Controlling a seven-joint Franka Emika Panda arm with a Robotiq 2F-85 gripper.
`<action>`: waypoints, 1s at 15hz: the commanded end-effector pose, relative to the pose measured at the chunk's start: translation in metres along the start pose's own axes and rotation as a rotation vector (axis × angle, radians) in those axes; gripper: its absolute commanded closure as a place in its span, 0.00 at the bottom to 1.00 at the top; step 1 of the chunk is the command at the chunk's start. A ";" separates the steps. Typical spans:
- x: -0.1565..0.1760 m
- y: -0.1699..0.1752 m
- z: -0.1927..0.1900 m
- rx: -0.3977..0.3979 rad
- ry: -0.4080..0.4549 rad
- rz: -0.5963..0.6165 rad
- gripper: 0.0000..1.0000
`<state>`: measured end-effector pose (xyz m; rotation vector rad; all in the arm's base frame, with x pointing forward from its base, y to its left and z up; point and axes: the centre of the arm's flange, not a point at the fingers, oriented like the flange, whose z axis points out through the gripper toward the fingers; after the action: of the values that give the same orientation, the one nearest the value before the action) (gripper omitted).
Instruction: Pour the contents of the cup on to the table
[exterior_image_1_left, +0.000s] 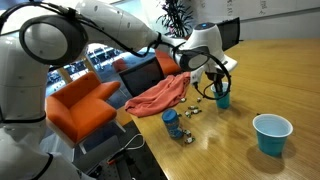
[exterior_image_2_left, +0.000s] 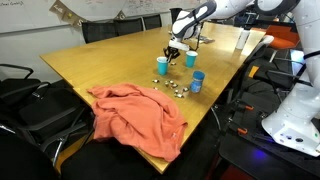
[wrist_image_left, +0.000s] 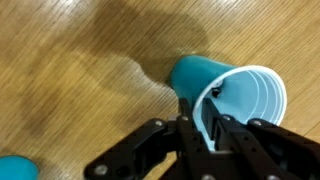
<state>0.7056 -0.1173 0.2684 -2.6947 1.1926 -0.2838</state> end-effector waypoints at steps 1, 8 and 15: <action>0.009 -0.007 -0.005 -0.003 0.006 0.047 0.49; 0.013 -0.023 -0.100 0.012 -0.061 0.041 0.01; -0.008 -0.008 -0.242 -0.096 -0.137 -0.086 0.00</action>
<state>0.6715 -0.1215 0.4636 -2.7393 1.1162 -0.0707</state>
